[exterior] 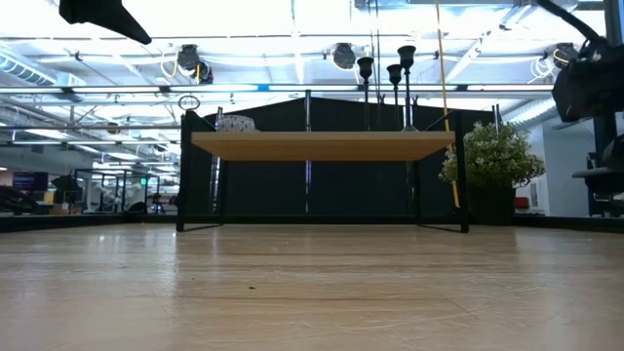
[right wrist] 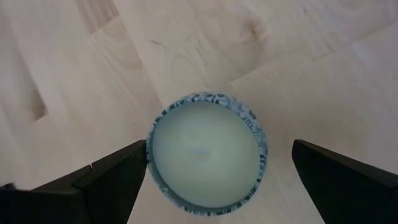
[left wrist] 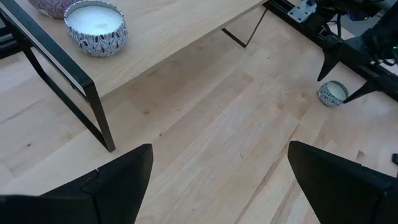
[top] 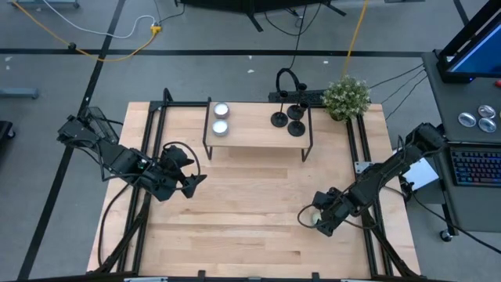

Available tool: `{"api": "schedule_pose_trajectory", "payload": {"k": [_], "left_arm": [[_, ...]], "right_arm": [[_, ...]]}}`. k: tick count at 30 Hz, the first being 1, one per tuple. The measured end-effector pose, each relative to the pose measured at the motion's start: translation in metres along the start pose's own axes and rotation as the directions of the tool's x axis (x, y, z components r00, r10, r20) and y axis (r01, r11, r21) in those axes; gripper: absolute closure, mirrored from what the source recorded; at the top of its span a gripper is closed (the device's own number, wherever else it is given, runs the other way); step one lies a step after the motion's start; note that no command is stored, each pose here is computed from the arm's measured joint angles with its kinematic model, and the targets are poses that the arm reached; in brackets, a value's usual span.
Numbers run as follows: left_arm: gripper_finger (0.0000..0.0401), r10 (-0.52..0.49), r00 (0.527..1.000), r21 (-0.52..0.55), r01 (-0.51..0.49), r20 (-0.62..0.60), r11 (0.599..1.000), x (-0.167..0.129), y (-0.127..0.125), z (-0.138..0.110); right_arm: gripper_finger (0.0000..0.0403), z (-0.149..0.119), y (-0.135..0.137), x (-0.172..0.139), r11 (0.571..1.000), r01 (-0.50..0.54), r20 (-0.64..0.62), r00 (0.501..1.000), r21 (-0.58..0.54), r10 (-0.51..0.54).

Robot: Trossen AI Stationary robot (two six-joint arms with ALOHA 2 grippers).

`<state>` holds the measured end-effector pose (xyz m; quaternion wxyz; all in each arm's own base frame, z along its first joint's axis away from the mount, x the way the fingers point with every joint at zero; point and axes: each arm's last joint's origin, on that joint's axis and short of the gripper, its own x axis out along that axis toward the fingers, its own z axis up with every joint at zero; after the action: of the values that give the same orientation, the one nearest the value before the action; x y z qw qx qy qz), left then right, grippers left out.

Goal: Pick & Place candle stick holders
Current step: Put the blue patterned scented candle on the shelf

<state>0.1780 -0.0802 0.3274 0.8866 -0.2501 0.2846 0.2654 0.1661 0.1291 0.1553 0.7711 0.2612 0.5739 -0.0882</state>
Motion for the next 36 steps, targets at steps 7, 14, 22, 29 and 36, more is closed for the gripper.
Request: {"api": "schedule_pose_trajectory", "payload": {"k": [7,14,22,29,36], "left_arm": [[0.0029,0.0,1.0,0.004,0.0,0.0,1.0,0.0,0.0,0.0],[0.0022,0.0,1.0,0.009,0.0,0.0,1.0,0.0,0.0,0.0],[0.0031,0.0,1.0,0.029,0.0,0.0,1.0,-0.0001,0.0,0.0],[0.0023,-0.001,1.0,0.031,0.001,-0.001,1.0,0.0,0.0,0.0],[0.0029,-0.001,1.0,0.043,0.001,-0.001,0.999,0.0,-0.0001,0.0]], "right_arm": [[0.0012,0.0015,-0.0009,0.0078,1.0,0.031,-0.01,0.999,-0.008,-0.031],[0.0012,0.0018,-0.0002,0.0079,1.0,0.025,-0.005,1.0,-0.018,-0.025],[0.0012,0.0026,0.0013,0.0079,1.0,0.01,0.005,1.0,-0.016,-0.01],[0.0012,0.0032,0.0025,0.0079,1.0,-0.002,0.013,1.0,-0.015,0.002],[0.0012,0.004,0.0046,0.0079,1.0,-0.024,0.019,1.0,-0.02,0.024]]}}
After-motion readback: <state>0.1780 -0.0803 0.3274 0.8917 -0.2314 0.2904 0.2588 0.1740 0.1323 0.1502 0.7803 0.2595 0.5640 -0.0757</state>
